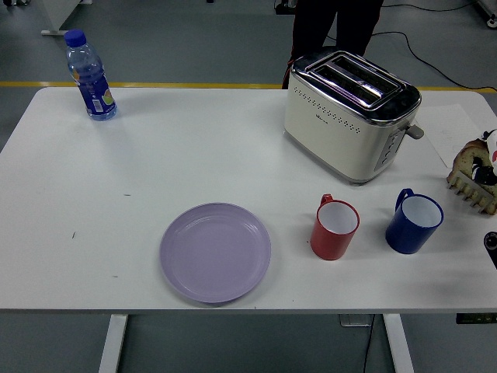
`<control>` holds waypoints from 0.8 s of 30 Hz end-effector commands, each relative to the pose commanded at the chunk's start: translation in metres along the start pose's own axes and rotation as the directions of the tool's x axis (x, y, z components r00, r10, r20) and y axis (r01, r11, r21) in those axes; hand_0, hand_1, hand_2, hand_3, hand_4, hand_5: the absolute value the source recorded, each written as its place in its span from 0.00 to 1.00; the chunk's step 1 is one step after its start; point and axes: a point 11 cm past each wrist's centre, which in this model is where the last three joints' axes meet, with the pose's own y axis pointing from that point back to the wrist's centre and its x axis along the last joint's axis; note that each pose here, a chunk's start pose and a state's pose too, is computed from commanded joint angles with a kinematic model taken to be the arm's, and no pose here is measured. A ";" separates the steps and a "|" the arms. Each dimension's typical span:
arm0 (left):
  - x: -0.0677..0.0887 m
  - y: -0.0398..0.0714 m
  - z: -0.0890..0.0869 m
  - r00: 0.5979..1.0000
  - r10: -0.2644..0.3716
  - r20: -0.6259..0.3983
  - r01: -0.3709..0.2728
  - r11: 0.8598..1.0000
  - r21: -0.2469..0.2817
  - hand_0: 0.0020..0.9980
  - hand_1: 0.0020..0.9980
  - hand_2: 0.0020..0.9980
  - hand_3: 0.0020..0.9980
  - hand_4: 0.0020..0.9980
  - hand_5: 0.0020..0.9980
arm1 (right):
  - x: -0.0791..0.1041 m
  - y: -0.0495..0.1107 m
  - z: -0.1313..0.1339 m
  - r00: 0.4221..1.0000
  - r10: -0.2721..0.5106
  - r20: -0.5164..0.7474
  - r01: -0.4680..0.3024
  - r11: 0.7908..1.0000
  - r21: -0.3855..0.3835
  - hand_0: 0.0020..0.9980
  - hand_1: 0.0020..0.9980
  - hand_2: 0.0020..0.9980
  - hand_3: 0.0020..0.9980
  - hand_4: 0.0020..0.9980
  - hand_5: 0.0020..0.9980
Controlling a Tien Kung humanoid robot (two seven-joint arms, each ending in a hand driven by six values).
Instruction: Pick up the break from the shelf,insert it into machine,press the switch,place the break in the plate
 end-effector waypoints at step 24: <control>0.002 0.000 0.001 1.000 0.004 -0.003 -0.004 1.000 -0.001 0.68 0.70 0.70 0.56 0.29 0.89 | 0.080 0.003 -0.016 0.979 0.203 0.027 -0.204 0.972 0.117 0.26 0.32 0.39 0.48 0.51 0.00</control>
